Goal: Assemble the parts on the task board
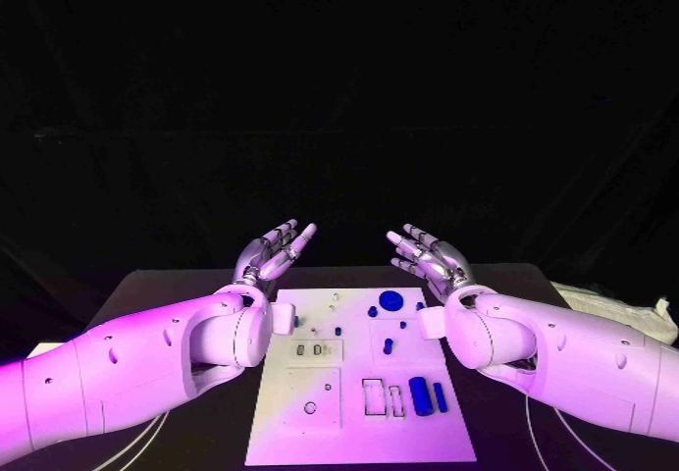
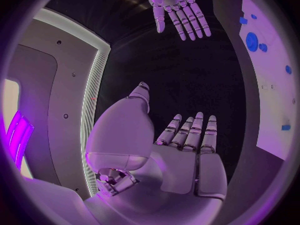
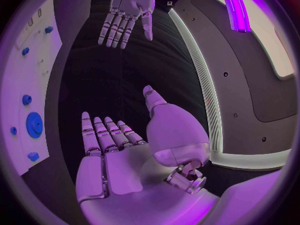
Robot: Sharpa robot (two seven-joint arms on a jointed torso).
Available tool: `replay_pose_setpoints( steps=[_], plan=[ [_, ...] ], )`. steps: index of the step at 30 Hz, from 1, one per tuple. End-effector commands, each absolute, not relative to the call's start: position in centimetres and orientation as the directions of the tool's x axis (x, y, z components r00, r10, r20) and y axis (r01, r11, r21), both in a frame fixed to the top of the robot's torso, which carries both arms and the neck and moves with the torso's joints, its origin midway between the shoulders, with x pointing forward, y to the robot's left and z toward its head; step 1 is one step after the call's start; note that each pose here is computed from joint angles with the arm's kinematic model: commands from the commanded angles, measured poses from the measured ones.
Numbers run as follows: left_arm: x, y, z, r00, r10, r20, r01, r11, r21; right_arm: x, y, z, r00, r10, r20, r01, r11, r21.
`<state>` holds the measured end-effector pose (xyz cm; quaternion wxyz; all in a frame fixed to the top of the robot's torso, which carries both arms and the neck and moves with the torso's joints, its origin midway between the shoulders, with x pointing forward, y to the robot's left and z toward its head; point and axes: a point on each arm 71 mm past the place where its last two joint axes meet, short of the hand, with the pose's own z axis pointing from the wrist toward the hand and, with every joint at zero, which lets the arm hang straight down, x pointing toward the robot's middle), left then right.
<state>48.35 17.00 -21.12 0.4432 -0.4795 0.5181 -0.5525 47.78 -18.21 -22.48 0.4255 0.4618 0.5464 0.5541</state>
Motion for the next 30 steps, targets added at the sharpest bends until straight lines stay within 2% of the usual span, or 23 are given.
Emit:
replay_pose_setpoints(
  steps=[1,8,9,17,23,30],
  plan=[
    [48.3,16.6,-21.0,-0.199,-0.974,0.112,-0.011,-0.112,-0.994,47.5,-16.9,-22.6,-0.405,0.914,0.034,0.052,-0.014,0.999],
    [48.3,16.6,-21.0,-0.199,-0.974,0.112,-0.011,-0.112,-0.994,47.6,-16.6,-22.7,-0.447,0.894,0.03,0.058,-0.005,0.998],
    [48.7,18.0,-20.9,-0.169,-0.977,0.126,0.018,-0.131,-0.991,48.2,-18.4,-22.1,-0.431,0.867,-0.252,-0.181,0.191,0.965],
    [48.1,18.4,-20.5,-0.204,-0.969,0.138,0.015,-0.144,-0.99,48.6,-20.0,-20.8,-0.319,0.853,-0.414,-0.304,0.322,0.897],
    [47.2,18.8,-19.9,-0.234,-0.961,0.151,0.003,-0.156,-0.988,48.8,-21.0,-19.7,-0.278,0.813,-0.511,-0.361,0.404,0.84],
    [45.6,19.0,-18.6,-0.291,-0.946,0.146,0.0,-0.152,-0.988,48.7,-21.2,-18.1,-0.254,0.681,-0.687,-0.475,0.531,0.702]
  ],
)
